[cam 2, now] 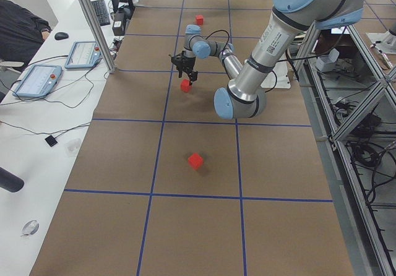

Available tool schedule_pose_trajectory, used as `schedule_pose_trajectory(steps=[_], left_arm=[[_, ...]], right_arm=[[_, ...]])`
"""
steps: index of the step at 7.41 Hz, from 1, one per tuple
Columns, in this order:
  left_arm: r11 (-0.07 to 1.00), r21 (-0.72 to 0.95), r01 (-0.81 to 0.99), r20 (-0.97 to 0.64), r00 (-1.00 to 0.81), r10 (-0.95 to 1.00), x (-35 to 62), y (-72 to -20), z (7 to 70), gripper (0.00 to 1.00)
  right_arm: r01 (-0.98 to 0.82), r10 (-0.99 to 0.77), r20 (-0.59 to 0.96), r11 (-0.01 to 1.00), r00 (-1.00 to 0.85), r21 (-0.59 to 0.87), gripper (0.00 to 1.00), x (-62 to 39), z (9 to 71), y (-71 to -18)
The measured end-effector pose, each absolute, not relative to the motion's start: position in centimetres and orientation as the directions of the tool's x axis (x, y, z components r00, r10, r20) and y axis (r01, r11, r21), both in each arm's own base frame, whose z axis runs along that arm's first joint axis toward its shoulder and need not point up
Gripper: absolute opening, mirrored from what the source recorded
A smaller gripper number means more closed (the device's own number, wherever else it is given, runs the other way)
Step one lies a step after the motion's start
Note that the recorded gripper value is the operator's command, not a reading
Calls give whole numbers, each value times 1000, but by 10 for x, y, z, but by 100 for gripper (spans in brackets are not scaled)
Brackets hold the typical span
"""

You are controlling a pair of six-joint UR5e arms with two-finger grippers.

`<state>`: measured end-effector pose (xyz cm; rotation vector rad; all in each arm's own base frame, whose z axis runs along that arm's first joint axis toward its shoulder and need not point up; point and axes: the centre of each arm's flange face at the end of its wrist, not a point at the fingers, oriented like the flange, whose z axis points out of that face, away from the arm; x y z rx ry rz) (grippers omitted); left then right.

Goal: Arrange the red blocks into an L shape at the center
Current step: 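Reach the left gripper over the middle red cube, then lower the left gripper and grasp the middle red cube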

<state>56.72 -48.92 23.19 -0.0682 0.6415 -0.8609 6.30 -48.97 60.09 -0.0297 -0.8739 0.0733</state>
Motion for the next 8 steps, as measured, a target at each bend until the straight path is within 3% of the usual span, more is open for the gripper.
schedule_pose_trajectory(steps=[8], left_arm=[[665, -297, 686, -487, 490, -723, 573, -492, 237, 99]], right_arm=[[-53, 83, 765, 997, 639, -64, 99, 63, 604, -487]])
